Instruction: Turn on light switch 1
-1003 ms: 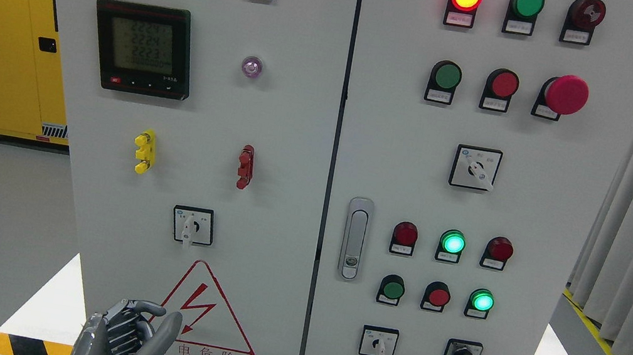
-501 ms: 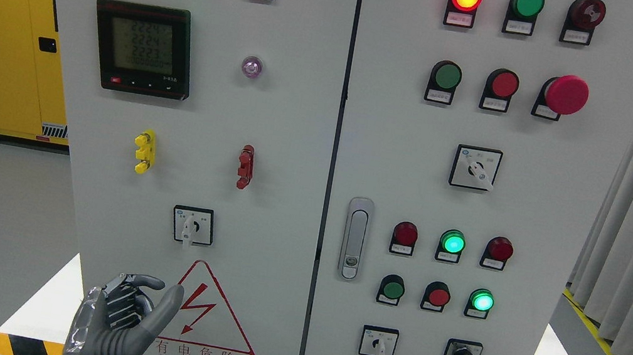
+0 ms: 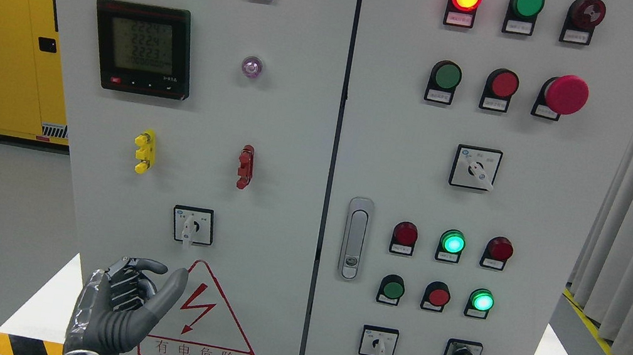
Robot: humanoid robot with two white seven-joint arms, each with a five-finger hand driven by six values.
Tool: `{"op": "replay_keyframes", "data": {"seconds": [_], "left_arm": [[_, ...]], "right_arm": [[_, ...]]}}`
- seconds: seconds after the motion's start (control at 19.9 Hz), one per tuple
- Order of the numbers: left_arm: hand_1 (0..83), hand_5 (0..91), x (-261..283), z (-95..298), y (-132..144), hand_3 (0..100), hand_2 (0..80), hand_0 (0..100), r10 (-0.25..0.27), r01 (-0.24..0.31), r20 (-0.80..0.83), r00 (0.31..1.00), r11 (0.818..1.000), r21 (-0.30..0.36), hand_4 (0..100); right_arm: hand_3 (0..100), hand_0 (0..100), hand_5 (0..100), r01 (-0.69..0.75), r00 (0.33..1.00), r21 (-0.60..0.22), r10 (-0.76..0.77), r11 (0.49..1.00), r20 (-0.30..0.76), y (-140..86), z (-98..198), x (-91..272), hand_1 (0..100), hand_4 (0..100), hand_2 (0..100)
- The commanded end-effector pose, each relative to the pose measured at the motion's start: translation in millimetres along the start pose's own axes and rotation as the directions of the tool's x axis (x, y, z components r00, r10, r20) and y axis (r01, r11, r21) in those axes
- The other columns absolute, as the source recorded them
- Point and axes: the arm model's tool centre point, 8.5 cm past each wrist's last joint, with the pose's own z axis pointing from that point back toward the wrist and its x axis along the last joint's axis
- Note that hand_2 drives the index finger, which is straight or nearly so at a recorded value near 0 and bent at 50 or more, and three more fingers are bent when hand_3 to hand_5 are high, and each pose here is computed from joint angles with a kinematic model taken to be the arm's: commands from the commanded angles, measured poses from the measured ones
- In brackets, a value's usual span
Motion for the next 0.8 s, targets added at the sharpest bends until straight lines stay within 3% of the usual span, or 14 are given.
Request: {"op": "replay_keyframes", "data": {"seconds": [0.0, 0.75], "left_arm": [[70.5, 87.5, 4.9, -4.7, -0.6, 90, 54.0, 5, -0.003, 0.003, 0.005, 1.0, 1.0, 0.002, 89], [69.2, 87.5, 13.9, -13.8, -6.0, 90, 54.1, 3, -0.005, 0.005, -0.013, 1.0, 1.0, -0.003, 89]], "right_arm": [[0, 0, 0, 0.0, 1.0, 0.001, 0.0, 1.0, 0.0, 0.1, 0.0, 0.0, 50, 0, 4], [0, 0, 0, 0.0, 1.0, 0.001, 0.0, 1.0, 0.0, 0.1, 0.0, 0.0, 50, 0, 4]]}}
